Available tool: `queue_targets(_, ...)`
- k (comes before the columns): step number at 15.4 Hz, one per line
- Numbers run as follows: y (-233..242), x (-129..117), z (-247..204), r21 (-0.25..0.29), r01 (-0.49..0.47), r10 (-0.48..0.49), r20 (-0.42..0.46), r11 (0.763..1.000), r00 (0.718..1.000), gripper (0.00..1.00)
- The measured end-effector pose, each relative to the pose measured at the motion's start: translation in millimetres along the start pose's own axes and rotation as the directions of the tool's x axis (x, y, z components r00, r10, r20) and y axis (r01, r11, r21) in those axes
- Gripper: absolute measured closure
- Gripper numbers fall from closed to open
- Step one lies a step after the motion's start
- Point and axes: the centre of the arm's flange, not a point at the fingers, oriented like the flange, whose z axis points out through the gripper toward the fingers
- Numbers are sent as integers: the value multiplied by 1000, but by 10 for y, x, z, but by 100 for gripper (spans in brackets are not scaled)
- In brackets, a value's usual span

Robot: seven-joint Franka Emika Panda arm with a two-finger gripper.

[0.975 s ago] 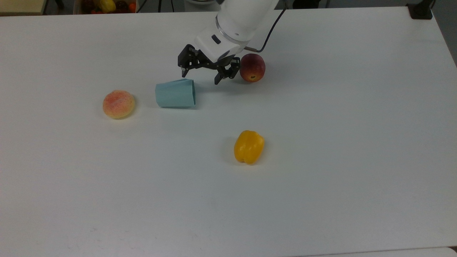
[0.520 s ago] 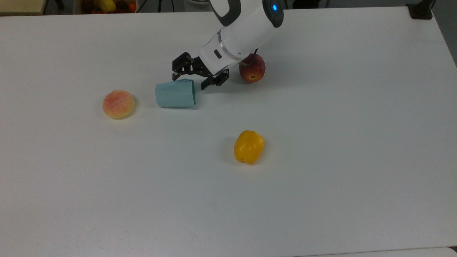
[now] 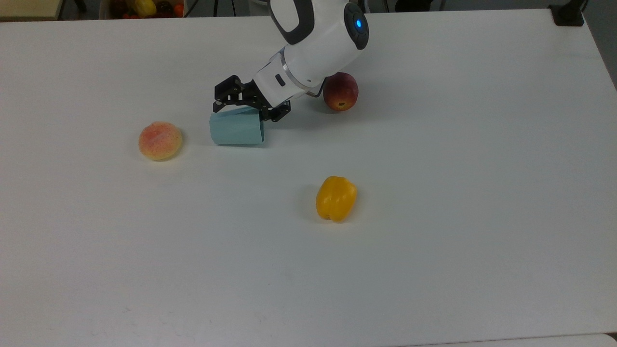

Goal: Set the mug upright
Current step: 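Close the gripper on the mug and lift it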

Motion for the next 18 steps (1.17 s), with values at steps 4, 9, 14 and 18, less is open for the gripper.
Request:
queue_targets(4,8,8,194,-25,15,-15,17,1000,1000,12)
queue_targets(9,79,24,187,-45,13,-12,9,999,1000,52)
queue_targets(14,178,35,133,-55,-1,1,2,998,1000,82)
queue_targets(18,252,23,74,-11,-15,15,25,1000,1000,94)
